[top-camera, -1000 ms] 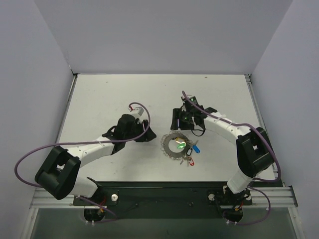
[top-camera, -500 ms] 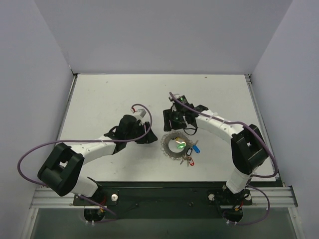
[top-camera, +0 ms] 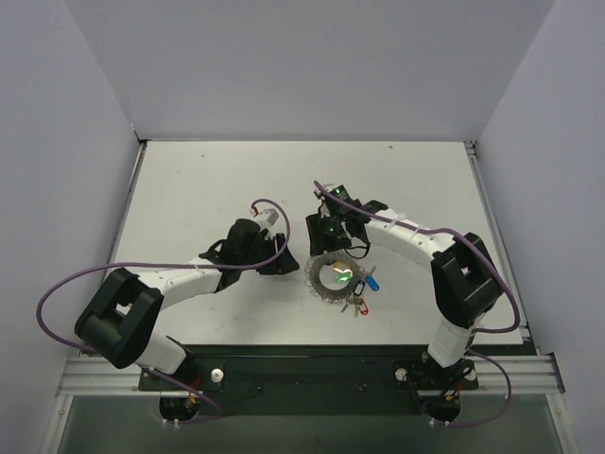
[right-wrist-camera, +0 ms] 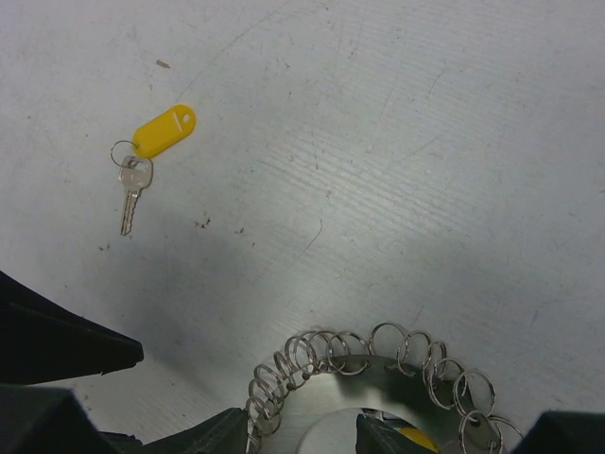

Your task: Put the keys on the keyring

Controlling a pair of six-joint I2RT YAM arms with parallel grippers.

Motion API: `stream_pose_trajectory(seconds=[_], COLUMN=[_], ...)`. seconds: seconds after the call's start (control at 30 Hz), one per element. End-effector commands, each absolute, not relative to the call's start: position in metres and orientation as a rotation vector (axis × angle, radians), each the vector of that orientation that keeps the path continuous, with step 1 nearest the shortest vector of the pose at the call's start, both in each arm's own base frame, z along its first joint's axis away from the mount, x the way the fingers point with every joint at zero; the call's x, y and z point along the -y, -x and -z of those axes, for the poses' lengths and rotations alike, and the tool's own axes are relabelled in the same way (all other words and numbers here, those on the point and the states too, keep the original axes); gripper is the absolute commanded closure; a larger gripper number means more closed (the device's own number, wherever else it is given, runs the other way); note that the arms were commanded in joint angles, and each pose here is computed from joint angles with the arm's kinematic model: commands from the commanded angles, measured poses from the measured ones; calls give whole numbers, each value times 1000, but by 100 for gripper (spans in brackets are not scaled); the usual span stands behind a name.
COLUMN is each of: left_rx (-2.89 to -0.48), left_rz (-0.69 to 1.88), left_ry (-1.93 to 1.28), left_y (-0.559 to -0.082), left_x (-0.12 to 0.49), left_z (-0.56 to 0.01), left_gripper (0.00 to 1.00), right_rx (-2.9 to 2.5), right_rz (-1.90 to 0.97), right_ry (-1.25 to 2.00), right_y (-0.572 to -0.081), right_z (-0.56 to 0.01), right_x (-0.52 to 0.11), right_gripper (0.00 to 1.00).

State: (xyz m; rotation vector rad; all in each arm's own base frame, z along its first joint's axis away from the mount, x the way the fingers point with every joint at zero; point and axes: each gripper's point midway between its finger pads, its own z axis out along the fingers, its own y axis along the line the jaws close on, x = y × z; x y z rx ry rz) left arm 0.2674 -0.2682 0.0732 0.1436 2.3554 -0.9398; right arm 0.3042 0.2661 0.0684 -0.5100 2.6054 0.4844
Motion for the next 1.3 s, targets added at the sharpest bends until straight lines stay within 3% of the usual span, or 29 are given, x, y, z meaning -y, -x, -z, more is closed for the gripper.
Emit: stream_pose_trajectory(seconds=[0.0,1.27], left_rx=[-2309,-2310], left_rz=[976,1056], left_ry=[-187,-202], left_y=[-274,-267], left_x=[276,284], left_z=[-83,-79], left_gripper=[43,43], right_rx=[-2624,-2710], right_rz=[-459,-476], right_ry=[531,543], right_y=[-298,-299], right_z=[-68,-38], right_x=[-262,-275], right_gripper=[52,58])
